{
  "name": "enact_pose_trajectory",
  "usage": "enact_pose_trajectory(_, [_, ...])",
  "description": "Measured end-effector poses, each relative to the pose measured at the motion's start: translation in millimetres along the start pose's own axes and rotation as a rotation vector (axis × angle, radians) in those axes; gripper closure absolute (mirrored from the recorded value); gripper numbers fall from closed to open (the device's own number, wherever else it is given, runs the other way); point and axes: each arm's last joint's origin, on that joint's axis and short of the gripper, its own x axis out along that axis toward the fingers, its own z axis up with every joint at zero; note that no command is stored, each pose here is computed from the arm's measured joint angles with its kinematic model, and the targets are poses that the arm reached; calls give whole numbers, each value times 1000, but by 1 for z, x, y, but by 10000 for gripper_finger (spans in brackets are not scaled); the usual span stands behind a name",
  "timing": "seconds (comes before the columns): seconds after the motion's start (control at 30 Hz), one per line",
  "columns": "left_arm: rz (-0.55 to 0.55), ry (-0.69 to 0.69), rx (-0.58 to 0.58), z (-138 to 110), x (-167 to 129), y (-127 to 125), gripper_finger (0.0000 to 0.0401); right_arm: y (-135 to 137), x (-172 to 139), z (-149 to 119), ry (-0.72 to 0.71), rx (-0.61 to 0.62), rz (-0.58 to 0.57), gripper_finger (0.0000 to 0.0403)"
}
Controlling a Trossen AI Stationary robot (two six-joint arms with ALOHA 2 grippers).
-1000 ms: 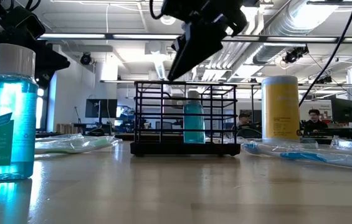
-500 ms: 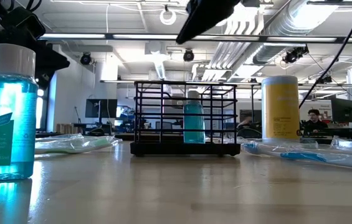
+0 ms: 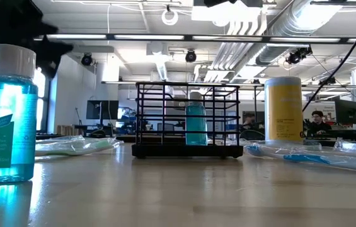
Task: Pick & Place toothbrushing station
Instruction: Put the mouthwash bottle into the wire organizer
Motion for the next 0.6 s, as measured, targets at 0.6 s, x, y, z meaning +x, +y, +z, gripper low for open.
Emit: enact_pose_trajectory(0.6, [-263, 309, 171, 38, 91, -67, 191, 22, -6, -15, 136, 219, 31, 294])
